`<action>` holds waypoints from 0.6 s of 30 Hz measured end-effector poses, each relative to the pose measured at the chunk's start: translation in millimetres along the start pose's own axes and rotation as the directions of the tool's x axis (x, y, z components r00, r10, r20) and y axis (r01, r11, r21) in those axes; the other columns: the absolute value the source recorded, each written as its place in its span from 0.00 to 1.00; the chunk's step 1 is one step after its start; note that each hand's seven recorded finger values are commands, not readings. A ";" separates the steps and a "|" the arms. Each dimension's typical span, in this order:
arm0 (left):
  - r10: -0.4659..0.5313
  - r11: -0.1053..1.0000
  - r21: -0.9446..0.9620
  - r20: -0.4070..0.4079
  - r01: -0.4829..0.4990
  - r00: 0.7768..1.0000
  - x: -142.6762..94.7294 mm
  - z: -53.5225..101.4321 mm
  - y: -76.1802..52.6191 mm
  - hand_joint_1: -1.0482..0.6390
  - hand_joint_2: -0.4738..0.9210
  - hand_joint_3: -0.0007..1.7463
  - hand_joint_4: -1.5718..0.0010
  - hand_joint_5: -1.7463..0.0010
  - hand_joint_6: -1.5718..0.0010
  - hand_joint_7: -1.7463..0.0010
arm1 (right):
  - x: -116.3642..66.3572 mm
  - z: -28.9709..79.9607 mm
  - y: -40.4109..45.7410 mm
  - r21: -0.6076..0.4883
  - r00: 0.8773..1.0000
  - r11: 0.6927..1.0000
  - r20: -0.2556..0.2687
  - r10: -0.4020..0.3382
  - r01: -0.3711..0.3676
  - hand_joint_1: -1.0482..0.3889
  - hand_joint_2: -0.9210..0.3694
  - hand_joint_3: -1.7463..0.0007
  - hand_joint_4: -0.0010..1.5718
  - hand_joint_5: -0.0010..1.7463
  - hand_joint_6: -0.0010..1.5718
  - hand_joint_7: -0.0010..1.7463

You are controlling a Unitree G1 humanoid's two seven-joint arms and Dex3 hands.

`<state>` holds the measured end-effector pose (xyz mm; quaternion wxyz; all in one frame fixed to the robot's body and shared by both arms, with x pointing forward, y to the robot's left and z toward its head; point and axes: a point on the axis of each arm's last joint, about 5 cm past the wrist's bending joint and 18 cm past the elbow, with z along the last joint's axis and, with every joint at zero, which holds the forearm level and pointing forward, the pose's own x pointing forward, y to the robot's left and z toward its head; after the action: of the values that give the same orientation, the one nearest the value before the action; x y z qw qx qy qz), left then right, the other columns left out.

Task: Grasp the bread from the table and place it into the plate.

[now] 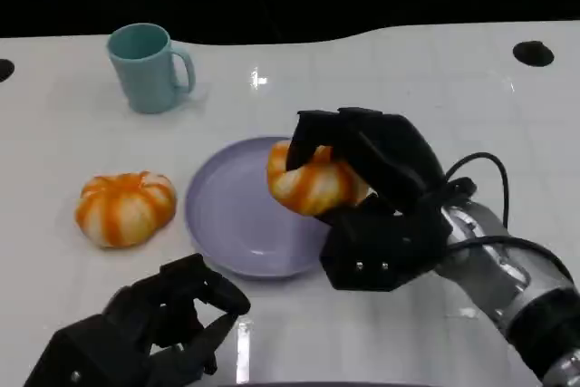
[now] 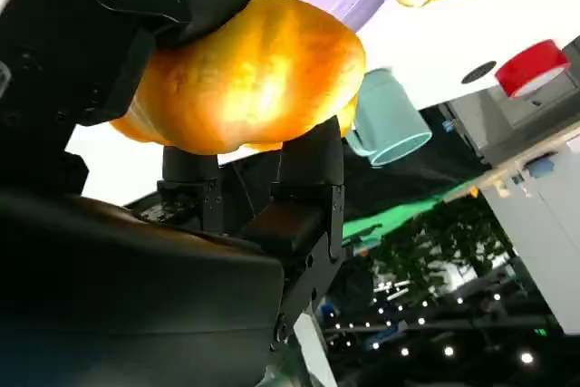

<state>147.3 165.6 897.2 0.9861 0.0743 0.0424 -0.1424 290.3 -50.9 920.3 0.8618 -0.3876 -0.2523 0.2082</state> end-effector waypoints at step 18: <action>-0.003 1.000 0.003 -0.007 0.003 1.000 -2.2 -0.4 -2.7 0.43 0.99 0.28 0.54 0.00 0.60 0.26 | 13.3 3.7 6.9 -0.126 0.957 0.950 -0.089 0.275 -0.284 0.33 0.00 0.91 0.04 0.21 0.24 0.00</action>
<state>144.5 163.8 896.7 0.9856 0.0763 0.0459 -0.1435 297.3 -37.2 920.7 0.8033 -0.4848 -0.1780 0.2965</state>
